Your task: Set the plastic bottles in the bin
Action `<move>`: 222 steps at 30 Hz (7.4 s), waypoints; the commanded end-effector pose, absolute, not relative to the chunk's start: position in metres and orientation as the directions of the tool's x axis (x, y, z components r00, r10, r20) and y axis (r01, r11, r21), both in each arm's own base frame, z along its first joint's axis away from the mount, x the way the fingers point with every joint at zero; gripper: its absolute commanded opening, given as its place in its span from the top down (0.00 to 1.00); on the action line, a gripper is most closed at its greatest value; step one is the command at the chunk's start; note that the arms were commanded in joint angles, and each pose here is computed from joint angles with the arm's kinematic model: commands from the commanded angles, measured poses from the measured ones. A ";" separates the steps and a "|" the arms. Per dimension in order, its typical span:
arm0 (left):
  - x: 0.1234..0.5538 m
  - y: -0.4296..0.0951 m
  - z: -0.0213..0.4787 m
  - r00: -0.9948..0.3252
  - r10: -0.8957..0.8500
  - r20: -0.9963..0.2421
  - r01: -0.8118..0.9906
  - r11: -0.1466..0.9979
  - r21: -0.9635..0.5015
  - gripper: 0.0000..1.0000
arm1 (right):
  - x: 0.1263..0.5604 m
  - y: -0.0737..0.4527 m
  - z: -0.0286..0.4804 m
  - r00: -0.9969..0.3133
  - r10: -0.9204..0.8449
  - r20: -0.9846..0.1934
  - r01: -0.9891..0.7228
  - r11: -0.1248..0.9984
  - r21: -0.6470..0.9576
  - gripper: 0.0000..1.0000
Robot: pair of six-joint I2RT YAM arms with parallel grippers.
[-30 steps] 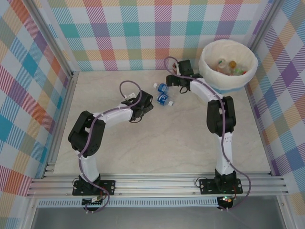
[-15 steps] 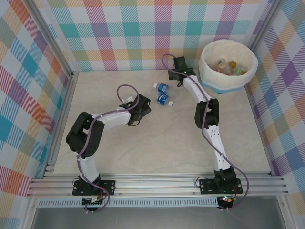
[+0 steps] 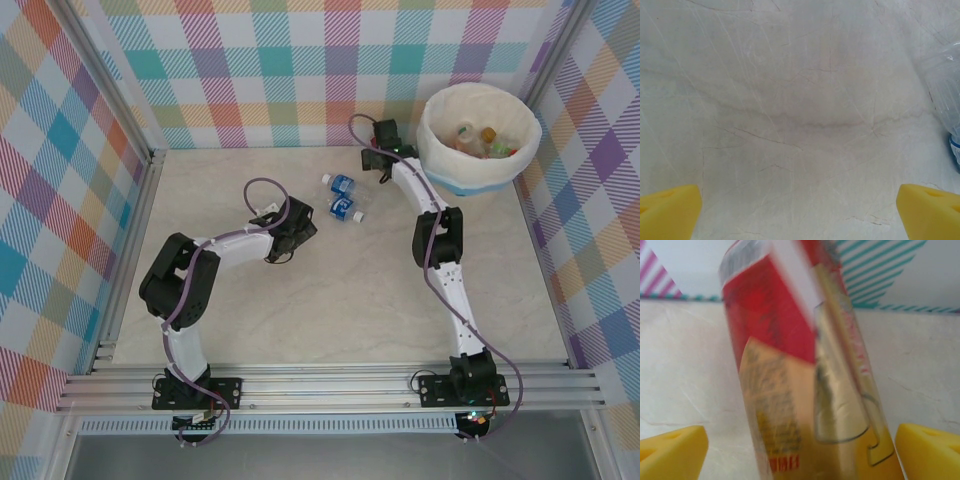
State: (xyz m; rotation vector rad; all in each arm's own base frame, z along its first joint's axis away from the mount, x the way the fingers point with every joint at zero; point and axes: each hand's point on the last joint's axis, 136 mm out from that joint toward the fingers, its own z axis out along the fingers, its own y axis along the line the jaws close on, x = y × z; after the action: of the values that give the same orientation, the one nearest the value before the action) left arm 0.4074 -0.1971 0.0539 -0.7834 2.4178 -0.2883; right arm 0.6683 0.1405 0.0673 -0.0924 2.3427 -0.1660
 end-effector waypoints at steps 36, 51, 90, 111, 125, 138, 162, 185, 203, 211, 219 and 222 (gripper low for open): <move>0.396 -0.245 0.106 -0.749 -0.527 -0.401 -0.220 0.769 -0.600 0.00 | 0.474 0.118 0.375 -0.400 0.012 -0.916 -0.266 0.955 0.128 0.52; 0.393 -0.247 0.107 -0.744 -0.539 -0.396 -0.220 0.756 -0.616 0.00 | 0.487 0.045 0.368 -0.479 0.203 -0.854 -0.141 0.943 0.303 0.15; 0.363 -0.175 0.092 -0.575 -0.706 -0.413 -0.480 0.700 -0.529 0.00 | 0.480 0.288 0.074 -0.551 -0.632 -0.544 -0.741 0.671 -0.030 0.19; 0.361 -0.176 0.087 -0.585 -0.704 -0.403 -0.475 0.700 -0.533 0.00 | 0.463 0.289 0.155 -0.392 -0.605 -0.693 -0.737 0.658 -0.157 0.51; 0.366 -0.184 0.086 -0.601 -0.699 -0.388 -0.462 0.699 -0.545 0.00 | 0.411 0.199 0.335 -0.222 -0.305 -0.926 -0.596 0.794 -0.119 0.53; 0.370 -0.190 0.081 -0.613 -0.695 -0.376 -0.455 0.699 -0.552 0.00 | 0.418 0.050 0.415 -0.147 0.020 -0.989 -0.187 0.981 0.048 0.54; 0.369 -0.187 0.074 -0.615 -0.699 -0.365 -0.471 0.697 -0.541 0.00 | 0.532 -0.065 0.368 -0.396 0.099 -0.913 0.262 0.965 -0.009 0.34; 0.365 -0.171 0.084 -0.589 -0.708 -0.390 -0.474 0.693 -0.543 0.00 | 0.478 0.166 0.367 -0.355 -0.117 -0.927 -0.584 0.802 0.122 0.02; 0.337 -0.118 0.107 -0.500 -0.726 -0.472 -0.501 0.687 -0.526 0.00 | 0.543 0.242 0.140 -0.486 -0.669 -0.562 -0.719 0.672 -0.178 0.00; 0.329 -0.101 0.110 -0.454 -0.746 -0.487 -0.517 0.666 -0.538 0.00 | 0.550 0.254 0.077 -0.548 -0.685 -0.480 -0.753 0.654 -0.074 0.00; 0.327 -0.097 0.106 -0.450 -0.753 -0.480 -0.529 0.658 -0.536 0.00 | 0.538 0.260 0.037 -0.582 -0.692 -0.426 -0.765 0.644 0.001 0.01; 0.328 -0.099 0.104 -0.454 -0.755 -0.474 -0.526 0.656 -0.541 0.00 | 0.537 0.257 0.026 -0.600 -0.698 -0.390 -0.749 0.662 -0.031 0.02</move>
State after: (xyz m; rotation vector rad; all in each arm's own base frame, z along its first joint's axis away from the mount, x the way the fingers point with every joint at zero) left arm 0.3298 -0.1066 0.1076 -0.9700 2.1657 -0.4395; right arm 0.5411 0.2524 0.0276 -1.1310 2.4956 0.2099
